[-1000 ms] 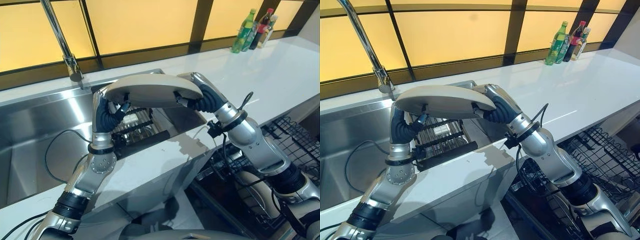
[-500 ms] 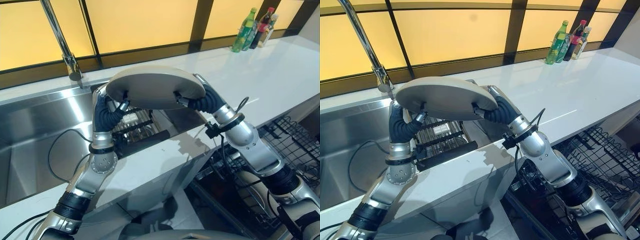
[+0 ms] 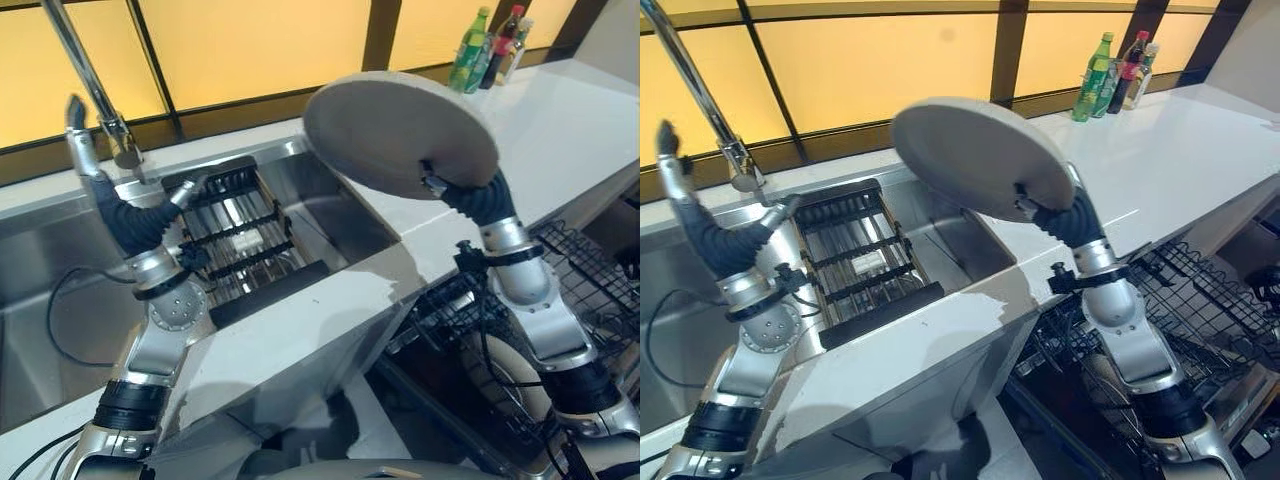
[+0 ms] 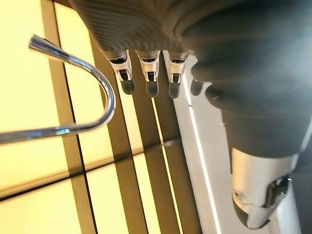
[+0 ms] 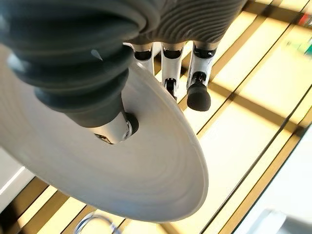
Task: Pick up plates and place into dishwasher.
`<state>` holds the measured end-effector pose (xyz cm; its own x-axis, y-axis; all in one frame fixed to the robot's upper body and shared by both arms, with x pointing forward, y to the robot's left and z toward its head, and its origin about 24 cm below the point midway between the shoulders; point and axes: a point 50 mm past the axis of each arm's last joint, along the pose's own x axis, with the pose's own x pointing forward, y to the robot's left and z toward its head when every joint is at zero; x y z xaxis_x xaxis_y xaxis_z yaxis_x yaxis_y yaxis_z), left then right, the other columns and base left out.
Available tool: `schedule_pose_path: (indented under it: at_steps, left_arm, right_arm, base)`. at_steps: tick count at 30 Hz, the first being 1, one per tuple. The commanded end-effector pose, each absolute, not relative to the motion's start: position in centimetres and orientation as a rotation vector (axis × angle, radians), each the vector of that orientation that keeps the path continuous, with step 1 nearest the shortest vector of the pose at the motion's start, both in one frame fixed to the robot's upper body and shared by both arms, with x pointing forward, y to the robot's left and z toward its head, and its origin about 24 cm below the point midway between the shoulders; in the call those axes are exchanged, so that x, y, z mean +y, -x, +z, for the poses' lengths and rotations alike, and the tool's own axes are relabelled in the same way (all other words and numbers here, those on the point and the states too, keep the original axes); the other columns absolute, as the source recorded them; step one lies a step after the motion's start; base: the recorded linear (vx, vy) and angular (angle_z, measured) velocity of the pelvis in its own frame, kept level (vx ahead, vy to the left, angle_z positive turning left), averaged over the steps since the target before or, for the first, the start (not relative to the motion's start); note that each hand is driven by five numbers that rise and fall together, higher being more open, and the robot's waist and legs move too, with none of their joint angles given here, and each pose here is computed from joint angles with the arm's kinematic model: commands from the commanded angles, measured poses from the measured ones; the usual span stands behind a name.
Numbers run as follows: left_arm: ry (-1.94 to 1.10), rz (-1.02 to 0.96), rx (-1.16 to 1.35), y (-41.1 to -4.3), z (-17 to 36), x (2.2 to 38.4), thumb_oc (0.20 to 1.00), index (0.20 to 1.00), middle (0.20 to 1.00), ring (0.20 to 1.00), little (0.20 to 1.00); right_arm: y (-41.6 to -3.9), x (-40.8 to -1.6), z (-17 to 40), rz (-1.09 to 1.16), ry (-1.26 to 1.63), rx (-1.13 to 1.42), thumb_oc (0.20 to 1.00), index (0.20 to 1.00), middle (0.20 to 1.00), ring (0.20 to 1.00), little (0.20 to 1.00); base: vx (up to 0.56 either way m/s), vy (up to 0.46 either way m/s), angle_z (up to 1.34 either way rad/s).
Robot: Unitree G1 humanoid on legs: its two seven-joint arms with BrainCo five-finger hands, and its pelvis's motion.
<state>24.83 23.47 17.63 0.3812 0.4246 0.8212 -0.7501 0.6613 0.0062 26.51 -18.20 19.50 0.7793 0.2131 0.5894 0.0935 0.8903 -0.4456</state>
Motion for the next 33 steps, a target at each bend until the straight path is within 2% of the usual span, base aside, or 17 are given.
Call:
schedule_pose_path:
  at_steps: [1,15,21,33]
  left_arm:
    - [-0.419,0.846,-0.9,-24.8,17.6,24.7,1.0,1.0,1.0,1.0,1.0]
    - [-0.528,1.004,-0.809,-22.8,16.9,30.0,1.0,1.0,1.0,1.0,1.0]
    - [-0.584,1.04,-0.742,-21.4,16.7,32.3,1.0,1.0,1.0,1.0,1.0]
    - [-0.627,1.015,-0.744,-24.0,18.0,31.4,1.0,1.0,1.0,1.0,1.0]
  right_arm:
    - [-25.5,-19.8,21.1,0.004,0.507,-0.792,0.2,0.2,0.2,0.2,0.2]
    - [-24.7,-27.7,19.8,-0.407,0.808,-0.648,0.2,0.2,0.2,0.2,0.2]
    - [-23.0,-30.9,18.3,-0.549,0.856,-0.537,0.2,0.2,0.2,0.2,0.2]
    - [-23.9,-33.0,15.9,-0.643,0.895,-0.387,0.2,0.2,0.2,0.2,0.2]
  base:
    - [0.08,0.035,-0.21]
    - [0.09,0.031,-0.22]
    - [0.05,-0.041,-0.3]
    - [-0.04,-0.298,0.03]
